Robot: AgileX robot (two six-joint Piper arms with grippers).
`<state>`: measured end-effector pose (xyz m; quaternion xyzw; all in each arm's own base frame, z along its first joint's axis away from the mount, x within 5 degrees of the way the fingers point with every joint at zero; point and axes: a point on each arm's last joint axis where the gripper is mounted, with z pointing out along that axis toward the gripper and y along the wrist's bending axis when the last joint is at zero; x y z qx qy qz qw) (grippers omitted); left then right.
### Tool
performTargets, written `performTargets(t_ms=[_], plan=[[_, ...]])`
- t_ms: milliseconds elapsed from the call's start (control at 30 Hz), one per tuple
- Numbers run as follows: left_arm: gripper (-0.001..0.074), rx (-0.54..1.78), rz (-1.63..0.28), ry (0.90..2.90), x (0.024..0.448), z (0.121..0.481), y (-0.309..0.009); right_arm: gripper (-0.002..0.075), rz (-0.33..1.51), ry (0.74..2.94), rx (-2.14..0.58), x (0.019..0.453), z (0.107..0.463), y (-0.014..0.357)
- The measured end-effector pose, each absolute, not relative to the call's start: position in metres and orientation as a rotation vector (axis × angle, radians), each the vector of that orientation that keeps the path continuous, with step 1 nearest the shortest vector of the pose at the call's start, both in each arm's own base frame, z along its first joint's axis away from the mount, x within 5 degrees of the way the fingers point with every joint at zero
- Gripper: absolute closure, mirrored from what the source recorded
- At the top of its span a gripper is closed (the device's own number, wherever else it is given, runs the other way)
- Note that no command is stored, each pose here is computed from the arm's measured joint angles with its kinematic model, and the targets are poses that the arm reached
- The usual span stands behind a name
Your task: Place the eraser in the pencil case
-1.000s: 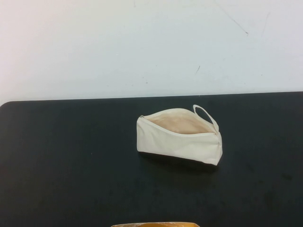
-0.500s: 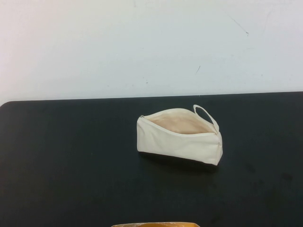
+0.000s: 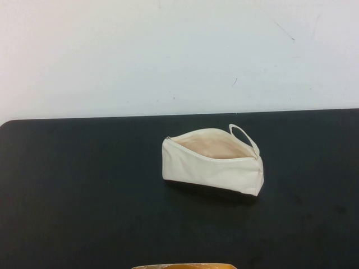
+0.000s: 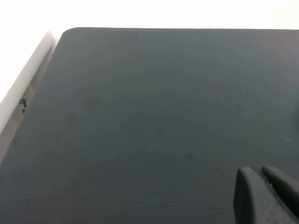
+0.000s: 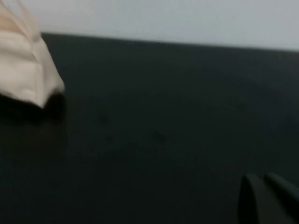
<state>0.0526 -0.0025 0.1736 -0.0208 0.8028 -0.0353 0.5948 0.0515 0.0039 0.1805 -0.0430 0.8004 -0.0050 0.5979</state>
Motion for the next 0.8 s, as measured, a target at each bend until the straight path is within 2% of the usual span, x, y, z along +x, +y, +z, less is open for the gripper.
performTargets(t_ms=[133, 800], plan=[[0.0736, -0.048, -0.082, 1.865, 0.0526, 0.1736, -0.0025, 0.0727, -0.033, 1.895, -0.054, 0.0521, 0.1694, 0.0018], [0.0736, -0.048, -0.082, 1.865, 0.0526, 0.1736, -0.0025, 0.0727, -0.045, 1.909, -0.053, 0.0517, 0.1682, 0.0013]])
